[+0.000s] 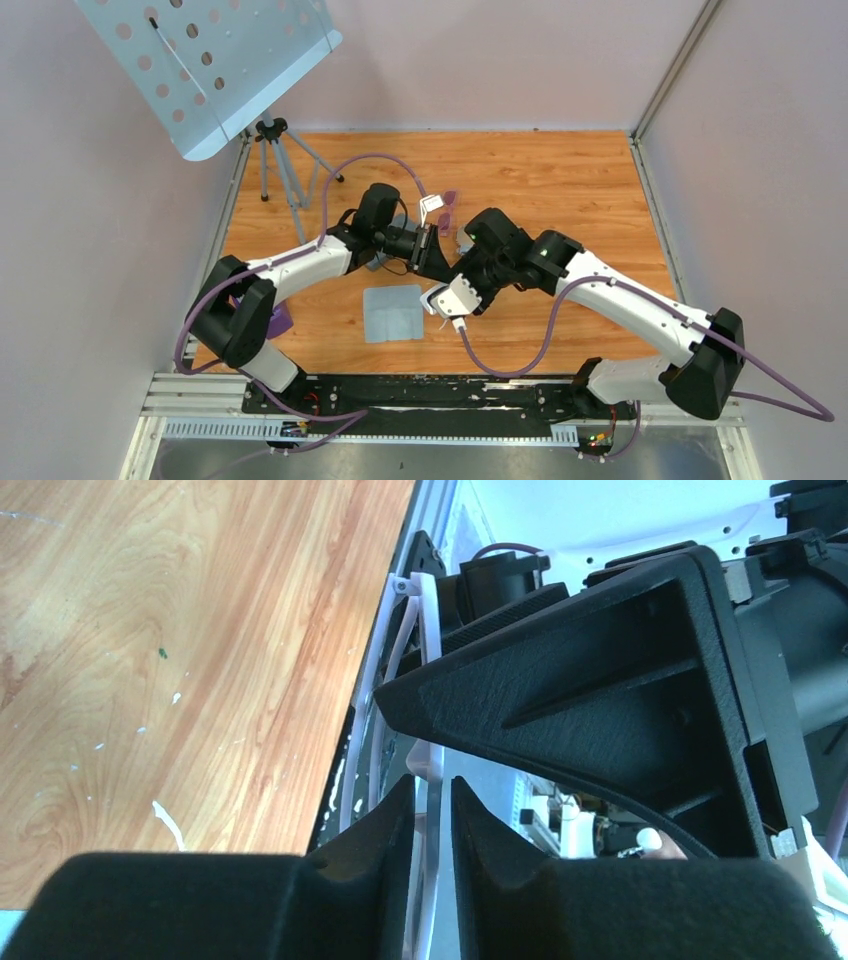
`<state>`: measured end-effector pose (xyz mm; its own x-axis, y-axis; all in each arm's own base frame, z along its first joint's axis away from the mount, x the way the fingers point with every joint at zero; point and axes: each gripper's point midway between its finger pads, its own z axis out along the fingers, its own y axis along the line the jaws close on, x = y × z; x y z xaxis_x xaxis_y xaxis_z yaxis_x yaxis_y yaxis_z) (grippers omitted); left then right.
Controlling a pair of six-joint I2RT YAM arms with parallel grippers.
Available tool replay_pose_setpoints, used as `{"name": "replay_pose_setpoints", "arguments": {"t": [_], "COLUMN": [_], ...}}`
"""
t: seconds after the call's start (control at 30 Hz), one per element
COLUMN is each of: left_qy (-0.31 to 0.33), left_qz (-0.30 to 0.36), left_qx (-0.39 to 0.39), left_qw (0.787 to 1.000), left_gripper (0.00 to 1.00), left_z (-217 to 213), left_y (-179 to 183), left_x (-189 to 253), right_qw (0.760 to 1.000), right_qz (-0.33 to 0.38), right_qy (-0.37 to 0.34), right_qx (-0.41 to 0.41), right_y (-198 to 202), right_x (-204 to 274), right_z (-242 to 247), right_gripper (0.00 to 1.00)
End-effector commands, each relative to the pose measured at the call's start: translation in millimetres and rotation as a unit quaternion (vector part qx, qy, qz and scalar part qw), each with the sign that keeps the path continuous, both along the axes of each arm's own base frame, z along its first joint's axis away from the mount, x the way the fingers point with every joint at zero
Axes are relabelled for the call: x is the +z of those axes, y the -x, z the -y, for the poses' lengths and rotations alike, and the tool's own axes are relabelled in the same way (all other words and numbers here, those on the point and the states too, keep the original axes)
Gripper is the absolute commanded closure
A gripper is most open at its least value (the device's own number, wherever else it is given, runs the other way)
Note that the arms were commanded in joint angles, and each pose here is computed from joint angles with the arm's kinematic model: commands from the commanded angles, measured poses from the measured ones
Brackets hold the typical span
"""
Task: Organize the sunglasses
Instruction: Pick up the sunglasses from the center of the board.
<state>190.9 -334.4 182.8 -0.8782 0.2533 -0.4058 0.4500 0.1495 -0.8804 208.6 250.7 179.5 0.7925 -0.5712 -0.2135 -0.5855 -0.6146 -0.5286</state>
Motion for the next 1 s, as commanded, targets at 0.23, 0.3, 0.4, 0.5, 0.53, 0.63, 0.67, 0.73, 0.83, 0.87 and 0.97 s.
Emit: {"name": "replay_pose_setpoints", "arguments": {"t": [0.23,0.3,0.4,0.5,0.53,0.63,0.67,0.73,0.83,0.87,0.97], "left_qy": [-0.069,-0.072,-0.093,-0.185,-0.206,-0.228,-0.229,-0.230,-0.228,-0.228,-0.217], "left_qz": [0.075,0.096,0.134,0.205,0.217,0.254,0.269,0.301,0.330,0.335,0.346], "left_qx": [0.021,0.053,0.118,0.191,0.210,0.241,0.240,0.226,0.186,0.176,0.144], "left_qw": [0.995,0.991,0.979,0.942,0.931,0.909,0.904,0.897,0.897,0.897,0.901], "left_gripper": [0.49,0.48,0.47,0.46,0.46,0.46,0.46,0.46,0.46,0.46,0.46], "left_z": [-25,-39,-60,-75,-76,-69,-63,-46,-18,-9,18], "left_y": [-24,-39,-68,-118,-135,-180,-190,-206,-220,-225,-232], "left_x": [12,23,29,14,9,-3,-8,-15,-30,-35,-48], "right_qw": [0.999,0.998,0.997,0.992,0.989,0.976,0.972,0.966,0.960,0.958,0.953], "right_qz": [-0.018,-0.022,-0.033,-0.066,-0.083,-0.139,-0.151,-0.163,-0.173,-0.176,-0.185], "right_qy": [0.027,0.033,0.034,0.028,0.023,0.003,-0.002,-0.009,-0.018,-0.018,-0.018], "right_qx": [-0.034,-0.041,-0.065,-0.105,-0.121,-0.168,-0.180,-0.199,-0.219,-0.225,-0.240], "right_y": [13,16,16,17,18,21,22,24,31,33,43], "right_x": [-12,-17,-22,-25,-26,-23,-23,-21,-21,-22,-28], "right_z": [26,35,50,68,72,84,87,94,106,110,122], "right_gripper": [0.63,0.64,0.65,0.65,0.65,0.65,0.66,0.66,0.66,0.66,0.66]}}
